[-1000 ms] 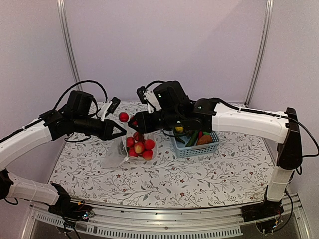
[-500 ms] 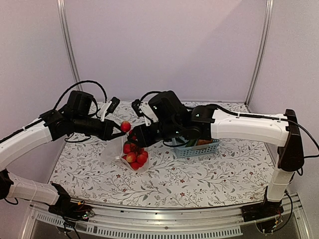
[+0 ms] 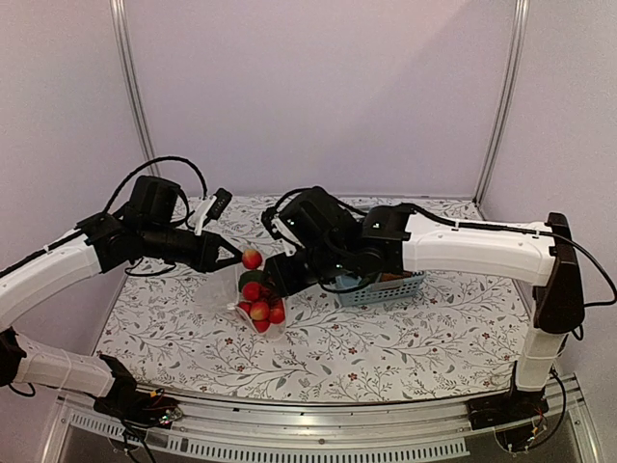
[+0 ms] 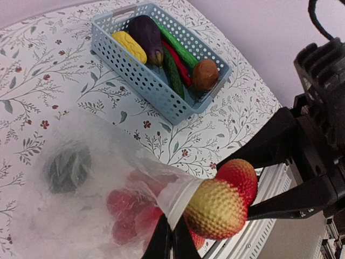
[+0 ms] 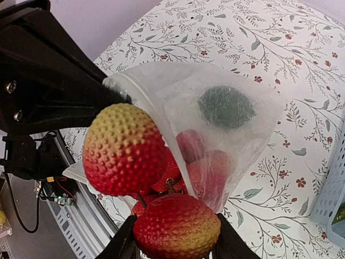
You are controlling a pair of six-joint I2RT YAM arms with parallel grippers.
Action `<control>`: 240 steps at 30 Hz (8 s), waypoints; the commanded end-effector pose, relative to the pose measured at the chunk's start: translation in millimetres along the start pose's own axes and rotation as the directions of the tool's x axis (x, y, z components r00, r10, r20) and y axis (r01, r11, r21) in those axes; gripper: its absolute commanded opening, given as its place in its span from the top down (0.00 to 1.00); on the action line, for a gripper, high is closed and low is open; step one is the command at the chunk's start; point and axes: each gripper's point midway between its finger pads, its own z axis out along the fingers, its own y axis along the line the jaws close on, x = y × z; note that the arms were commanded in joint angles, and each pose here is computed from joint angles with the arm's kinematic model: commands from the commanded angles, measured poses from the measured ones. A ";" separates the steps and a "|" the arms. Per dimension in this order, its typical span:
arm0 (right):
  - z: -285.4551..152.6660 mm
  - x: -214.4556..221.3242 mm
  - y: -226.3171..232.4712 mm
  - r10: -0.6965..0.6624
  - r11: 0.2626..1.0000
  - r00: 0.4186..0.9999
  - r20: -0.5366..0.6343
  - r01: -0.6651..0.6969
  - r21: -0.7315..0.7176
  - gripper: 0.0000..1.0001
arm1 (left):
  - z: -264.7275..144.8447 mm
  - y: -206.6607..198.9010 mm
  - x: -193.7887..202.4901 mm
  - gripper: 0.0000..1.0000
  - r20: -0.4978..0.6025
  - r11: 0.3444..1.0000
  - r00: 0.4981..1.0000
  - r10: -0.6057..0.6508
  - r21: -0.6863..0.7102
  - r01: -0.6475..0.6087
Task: Place the food in the zip-top bag and seal the zipper
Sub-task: Place the fake fruit in the zipper food storage bag, then adjust the zipper food storage bag at the center of the board, then pick up the fake vegetable from the bin.
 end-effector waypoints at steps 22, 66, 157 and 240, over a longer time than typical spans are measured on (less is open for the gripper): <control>41.9 8.6 28.5 -0.024 1.000 0.998 -0.054 0.024 -0.004 1.00 | 3.2 -2.5 -1.0 1.00 0.002 0.999 1.000 -0.014 0.041 0.014; 36.8 7.6 -63.3 0.098 0.931 0.992 0.079 -0.119 0.345 0.14 | -10.6 -51.1 -9.7 1.00 0.041 0.951 0.999 0.030 0.306 -0.041; 0.0 -32.4 -82.6 0.253 0.946 0.960 0.119 -0.271 0.176 1.00 | -10.1 -21.2 -10.5 1.00 -0.033 0.979 0.998 0.062 0.194 -0.054; -8.2 108.3 -318.3 0.514 0.559 0.857 0.045 -0.374 0.740 0.23 | -13.9 21.6 -12.7 1.00 0.020 0.999 0.999 -0.050 0.018 0.050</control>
